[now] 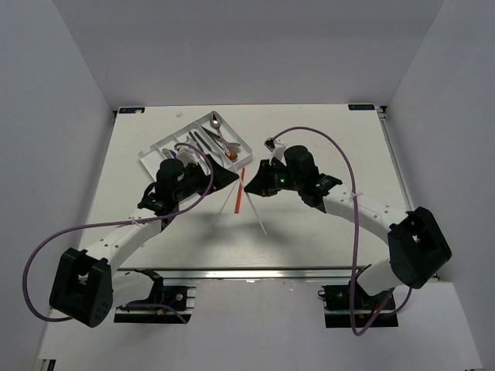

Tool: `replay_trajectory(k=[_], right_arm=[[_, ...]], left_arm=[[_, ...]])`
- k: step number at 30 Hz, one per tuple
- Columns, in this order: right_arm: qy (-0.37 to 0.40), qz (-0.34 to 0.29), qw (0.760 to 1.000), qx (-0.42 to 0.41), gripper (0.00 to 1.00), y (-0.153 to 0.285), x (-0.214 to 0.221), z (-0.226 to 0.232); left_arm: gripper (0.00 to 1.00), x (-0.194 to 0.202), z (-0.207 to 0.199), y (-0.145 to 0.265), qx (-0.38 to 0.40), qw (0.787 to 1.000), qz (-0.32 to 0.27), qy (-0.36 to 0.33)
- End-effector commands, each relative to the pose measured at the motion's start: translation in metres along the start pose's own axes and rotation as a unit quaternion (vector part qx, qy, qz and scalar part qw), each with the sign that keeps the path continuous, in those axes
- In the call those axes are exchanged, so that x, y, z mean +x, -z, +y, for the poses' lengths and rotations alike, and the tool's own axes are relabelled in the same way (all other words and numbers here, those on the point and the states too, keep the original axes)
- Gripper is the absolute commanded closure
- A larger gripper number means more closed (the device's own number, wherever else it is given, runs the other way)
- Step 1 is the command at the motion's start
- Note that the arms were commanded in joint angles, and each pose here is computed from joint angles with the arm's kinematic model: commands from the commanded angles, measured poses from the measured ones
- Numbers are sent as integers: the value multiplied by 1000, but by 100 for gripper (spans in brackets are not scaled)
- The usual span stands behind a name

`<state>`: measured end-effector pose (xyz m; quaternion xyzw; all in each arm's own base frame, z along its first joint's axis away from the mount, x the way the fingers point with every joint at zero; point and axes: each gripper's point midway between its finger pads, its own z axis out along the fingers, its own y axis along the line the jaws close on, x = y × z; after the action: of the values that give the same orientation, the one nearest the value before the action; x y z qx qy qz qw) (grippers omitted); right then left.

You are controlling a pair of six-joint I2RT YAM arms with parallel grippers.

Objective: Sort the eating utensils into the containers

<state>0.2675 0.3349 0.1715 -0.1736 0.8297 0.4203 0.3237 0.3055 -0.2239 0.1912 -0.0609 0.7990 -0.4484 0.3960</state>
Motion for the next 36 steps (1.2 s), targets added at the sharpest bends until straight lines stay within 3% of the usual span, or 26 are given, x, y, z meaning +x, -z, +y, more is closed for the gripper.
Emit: replay_trajectory(k=[1, 5, 8, 9, 10, 11, 13, 14, 15, 17, 19, 20, 22, 24, 25, 27, 30, 32, 36], right_arm=[[-2, -11, 982, -186, 100, 10, -13, 70], [-4, -23, 977, -210, 100, 13, -22, 82], [-5, -19, 976, -216, 100, 11, -23, 86], [-2, -20, 975, -220, 100, 11, -27, 90], [-5, -18, 976, -218, 100, 8, -26, 89], [-4, -18, 976, -219, 100, 6, -28, 90], [-8, -18, 977, -213, 100, 0, -31, 89], [-11, -17, 977, -211, 100, -2, -32, 88], [-14, -17, 978, -208, 100, -5, -32, 86], [-15, -20, 977, -210, 99, -6, -34, 86], [-18, -27, 980, -198, 81, -8, -36, 79], [-24, -32, 982, -183, 73, -7, -40, 68], [-38, -48, 988, -142, 55, -1, -43, 45], [-52, -82, 992, -82, 41, 12, -56, 11], [-54, -84, 993, -61, 39, 16, -52, -1], [-43, -93, 994, -20, 34, 28, -55, -22], [-26, -89, 996, -1, 32, 37, -50, -34], [-26, -82, 996, 11, 32, 40, -43, -43], [-16, -68, 997, 19, 32, 44, -32, -52]], left_arm=[[4, -21, -31, -4, 44, 998, -33, -8], [12, -25, -25, -4, 18, 999, -38, -14], [28, -25, -24, -3, 16, 999, -37, -13], [37, -25, -26, -4, 24, 999, -39, -12], [58, -23, -28, -4, 30, 999, -35, -8], [69, -22, -29, -5, 34, 999, -33, -6], [82, -23, -32, -6, 43, 999, -34, -6], [97, -24, -34, -6, 45, 998, -34, -5], [100, -26, -35, -6, 43, 998, -36, -5], [100, -24, -24, -6, 15, 999, -30, -6], [100, -41, -10, -6, -42, 997, -60, -11], [100, -32, 18, -3, -109, 993, -38, -11], [100, -67, 45, 8, -208, 974, -85, -25], [100, -82, 99, 28, -324, 943, -81, -17], [100, -108, 101, 35, -344, 934, -95, -26], [100, -124, 151, 54, -415, 906, -76, 1], [100, -166, 173, 71, -441, 895, -62, 15], [100, -194, 203, 84, -476, 877, -56, 35], [100, -223, 232, 84, -464, 880, -58, 79]])
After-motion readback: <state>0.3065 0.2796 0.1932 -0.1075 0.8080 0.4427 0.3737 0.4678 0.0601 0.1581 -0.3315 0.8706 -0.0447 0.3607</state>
